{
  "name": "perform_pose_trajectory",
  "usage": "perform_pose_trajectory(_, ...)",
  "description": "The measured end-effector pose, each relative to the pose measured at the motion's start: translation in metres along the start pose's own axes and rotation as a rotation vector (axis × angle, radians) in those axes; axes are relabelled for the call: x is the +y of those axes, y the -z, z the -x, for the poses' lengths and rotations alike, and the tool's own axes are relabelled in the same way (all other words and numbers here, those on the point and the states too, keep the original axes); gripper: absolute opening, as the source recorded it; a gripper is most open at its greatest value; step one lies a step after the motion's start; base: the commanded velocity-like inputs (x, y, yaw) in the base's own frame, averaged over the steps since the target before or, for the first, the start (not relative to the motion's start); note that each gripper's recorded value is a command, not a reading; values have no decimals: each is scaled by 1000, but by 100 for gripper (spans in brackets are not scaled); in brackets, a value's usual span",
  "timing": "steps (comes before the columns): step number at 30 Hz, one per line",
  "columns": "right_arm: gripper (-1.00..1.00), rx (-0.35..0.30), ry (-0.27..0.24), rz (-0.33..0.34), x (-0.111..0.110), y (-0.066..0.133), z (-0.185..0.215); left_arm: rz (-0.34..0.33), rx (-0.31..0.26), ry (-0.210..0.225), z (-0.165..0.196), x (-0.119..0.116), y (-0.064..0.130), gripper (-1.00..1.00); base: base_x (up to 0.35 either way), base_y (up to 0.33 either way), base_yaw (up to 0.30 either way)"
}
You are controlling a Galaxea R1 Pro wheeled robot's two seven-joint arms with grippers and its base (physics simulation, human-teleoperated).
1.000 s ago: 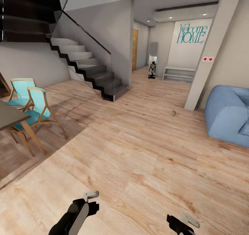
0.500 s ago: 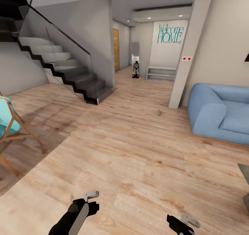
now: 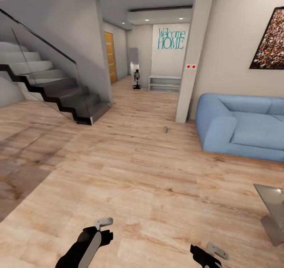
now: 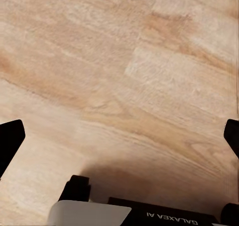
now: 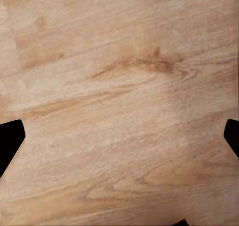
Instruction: Place each of the two pumpkins and all three candles from the living room inside a cabinet in the living room (use any cabinet), then make sure every cabinet is closed, and position the cauldron so it is next to a table in the living room.
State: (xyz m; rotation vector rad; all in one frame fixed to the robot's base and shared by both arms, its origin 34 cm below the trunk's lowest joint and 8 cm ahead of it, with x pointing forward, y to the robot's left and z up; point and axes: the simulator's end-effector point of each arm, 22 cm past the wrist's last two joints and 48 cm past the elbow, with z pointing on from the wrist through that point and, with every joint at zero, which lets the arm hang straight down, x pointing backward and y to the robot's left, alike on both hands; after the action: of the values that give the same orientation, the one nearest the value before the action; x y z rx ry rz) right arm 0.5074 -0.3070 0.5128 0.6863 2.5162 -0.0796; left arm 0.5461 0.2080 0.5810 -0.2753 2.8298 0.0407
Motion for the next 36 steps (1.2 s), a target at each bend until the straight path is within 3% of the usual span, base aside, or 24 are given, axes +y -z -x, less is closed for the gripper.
perform_pose_trajectory(36,100,0,5,0,0,0,-1,0,1,0,0,0,0,100,331,0,-12)
